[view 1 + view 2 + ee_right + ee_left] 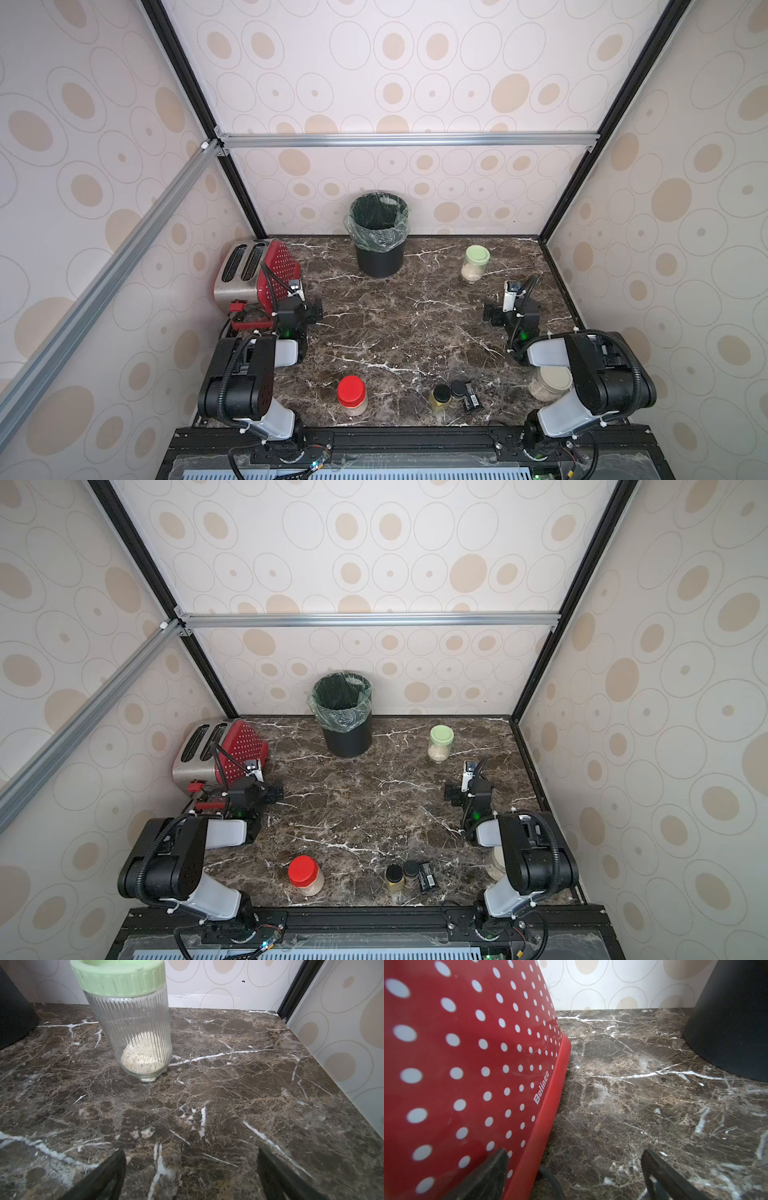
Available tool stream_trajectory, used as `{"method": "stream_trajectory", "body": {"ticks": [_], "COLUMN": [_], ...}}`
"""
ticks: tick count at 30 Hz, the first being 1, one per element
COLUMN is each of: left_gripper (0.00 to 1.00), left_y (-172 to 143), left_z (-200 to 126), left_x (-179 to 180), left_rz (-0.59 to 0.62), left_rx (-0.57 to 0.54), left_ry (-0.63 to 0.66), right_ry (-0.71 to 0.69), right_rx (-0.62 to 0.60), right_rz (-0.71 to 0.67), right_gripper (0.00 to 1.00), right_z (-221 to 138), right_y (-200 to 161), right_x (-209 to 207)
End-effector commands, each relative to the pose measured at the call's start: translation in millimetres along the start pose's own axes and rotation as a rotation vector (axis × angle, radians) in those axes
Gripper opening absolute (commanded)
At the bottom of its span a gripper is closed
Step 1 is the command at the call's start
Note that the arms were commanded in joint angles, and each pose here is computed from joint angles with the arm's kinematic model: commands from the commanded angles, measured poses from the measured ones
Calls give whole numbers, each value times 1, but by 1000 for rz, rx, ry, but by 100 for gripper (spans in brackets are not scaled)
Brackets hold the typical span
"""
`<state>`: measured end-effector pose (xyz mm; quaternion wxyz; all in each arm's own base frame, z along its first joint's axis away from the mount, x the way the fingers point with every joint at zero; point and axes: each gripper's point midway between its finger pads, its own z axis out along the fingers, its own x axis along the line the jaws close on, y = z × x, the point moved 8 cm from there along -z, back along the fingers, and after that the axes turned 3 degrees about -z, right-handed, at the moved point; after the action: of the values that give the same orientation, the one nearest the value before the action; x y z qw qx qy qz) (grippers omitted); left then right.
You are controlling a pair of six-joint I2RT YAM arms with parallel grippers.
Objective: Empty expired oatmeal from jars
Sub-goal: Move the trash bin to the center of the board.
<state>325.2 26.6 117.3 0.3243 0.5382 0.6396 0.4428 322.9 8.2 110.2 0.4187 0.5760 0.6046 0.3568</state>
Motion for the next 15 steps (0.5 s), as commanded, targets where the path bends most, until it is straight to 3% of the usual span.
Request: {"method": "stream_trajectory", "body": {"ticks": [1,15], "left_gripper": [99,99], "left_y": [9,8], "left_z": [-1,-1], "left_x": [2,2], "left_rz": [-4,-4], "left_rx": [-39,-38], "left_ry": [9,9], "right_ry": [5,7], "right_rx": [-29,-30], "right_rz": [2,6], "right_gripper": [100,100], "right_z": [-1,-1], "right_y": [7,7], "right_x": [-1,-1]}}
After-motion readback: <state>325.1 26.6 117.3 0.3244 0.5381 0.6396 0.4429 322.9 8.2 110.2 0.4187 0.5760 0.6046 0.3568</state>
